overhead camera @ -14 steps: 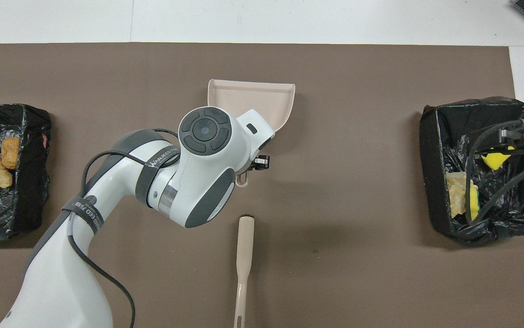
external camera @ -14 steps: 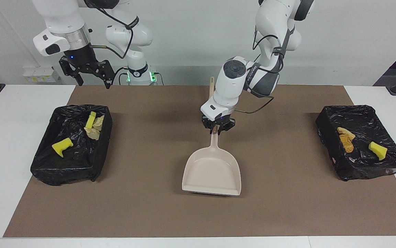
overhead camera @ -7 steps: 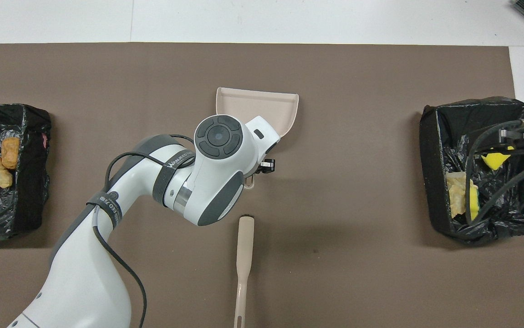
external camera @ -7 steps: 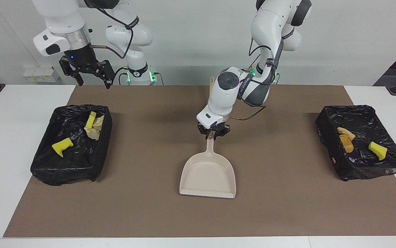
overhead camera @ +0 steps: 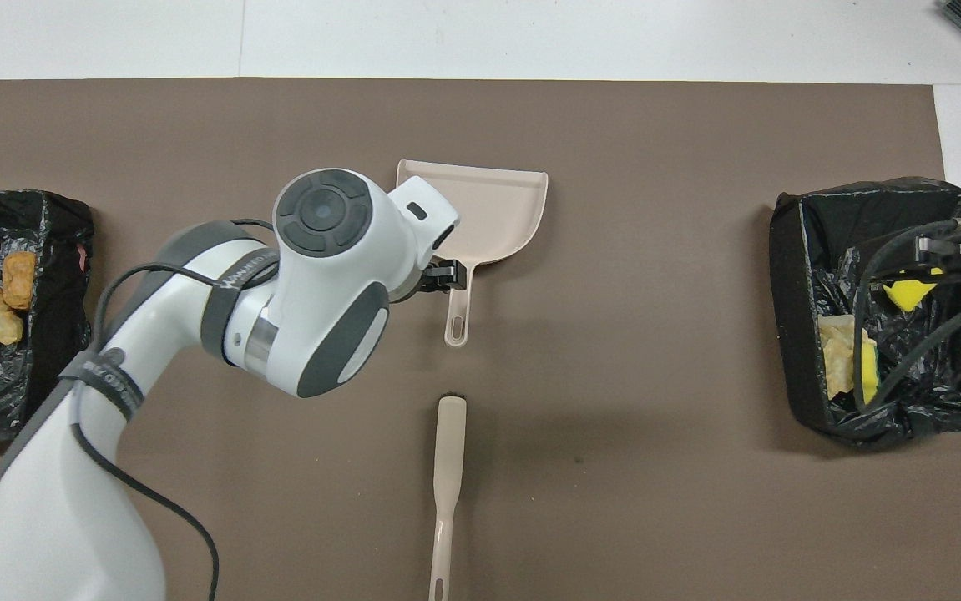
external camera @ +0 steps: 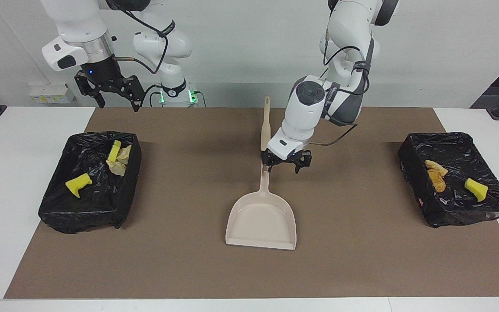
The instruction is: Sweep and dump trash in bin
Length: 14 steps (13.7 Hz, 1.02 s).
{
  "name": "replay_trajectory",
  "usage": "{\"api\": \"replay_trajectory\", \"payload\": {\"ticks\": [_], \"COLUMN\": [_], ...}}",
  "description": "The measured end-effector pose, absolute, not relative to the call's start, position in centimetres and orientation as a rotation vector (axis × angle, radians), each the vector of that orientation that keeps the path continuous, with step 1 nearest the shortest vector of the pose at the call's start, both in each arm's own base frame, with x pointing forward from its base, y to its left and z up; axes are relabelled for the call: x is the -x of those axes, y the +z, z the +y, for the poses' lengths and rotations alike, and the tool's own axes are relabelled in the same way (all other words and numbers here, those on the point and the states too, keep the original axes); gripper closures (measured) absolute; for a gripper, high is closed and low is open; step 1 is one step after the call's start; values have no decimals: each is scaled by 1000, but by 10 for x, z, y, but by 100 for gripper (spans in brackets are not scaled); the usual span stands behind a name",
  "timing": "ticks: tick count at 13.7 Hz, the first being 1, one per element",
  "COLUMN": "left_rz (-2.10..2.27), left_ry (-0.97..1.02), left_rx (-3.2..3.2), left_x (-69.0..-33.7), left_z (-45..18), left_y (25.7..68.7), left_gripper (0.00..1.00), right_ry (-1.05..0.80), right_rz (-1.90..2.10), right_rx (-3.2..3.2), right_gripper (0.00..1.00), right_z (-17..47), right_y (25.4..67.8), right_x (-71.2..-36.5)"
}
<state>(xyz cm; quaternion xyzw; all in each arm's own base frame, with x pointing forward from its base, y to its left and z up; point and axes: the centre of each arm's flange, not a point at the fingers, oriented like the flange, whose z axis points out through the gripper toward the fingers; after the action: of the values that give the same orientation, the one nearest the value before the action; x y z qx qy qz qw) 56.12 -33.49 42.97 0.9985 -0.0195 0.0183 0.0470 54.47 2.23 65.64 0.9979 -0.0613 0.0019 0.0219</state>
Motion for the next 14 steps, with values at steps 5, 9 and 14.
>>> {"api": "replay_trajectory", "payload": {"ticks": [5, 9, 14], "left_rz": [-117, -194, -264], "left_ry": [-21, -62, -97], "left_rx": [-3096, -3109, -3107], "left_x": [-573, -565, -548], "left_z": [-219, -136, -52], "left_y": [499, 545, 582], "left_gripper": [0, 0, 0], "right_ry": [6, 6, 6], "right_rz": [-190, -191, -191], "right_rx": [-3092, -3092, -3092], "right_gripper": [0, 0, 0], "right_z": [22, 22, 22], "right_y": [656, 656, 656], "right_x": [-545, -545, -545]}}
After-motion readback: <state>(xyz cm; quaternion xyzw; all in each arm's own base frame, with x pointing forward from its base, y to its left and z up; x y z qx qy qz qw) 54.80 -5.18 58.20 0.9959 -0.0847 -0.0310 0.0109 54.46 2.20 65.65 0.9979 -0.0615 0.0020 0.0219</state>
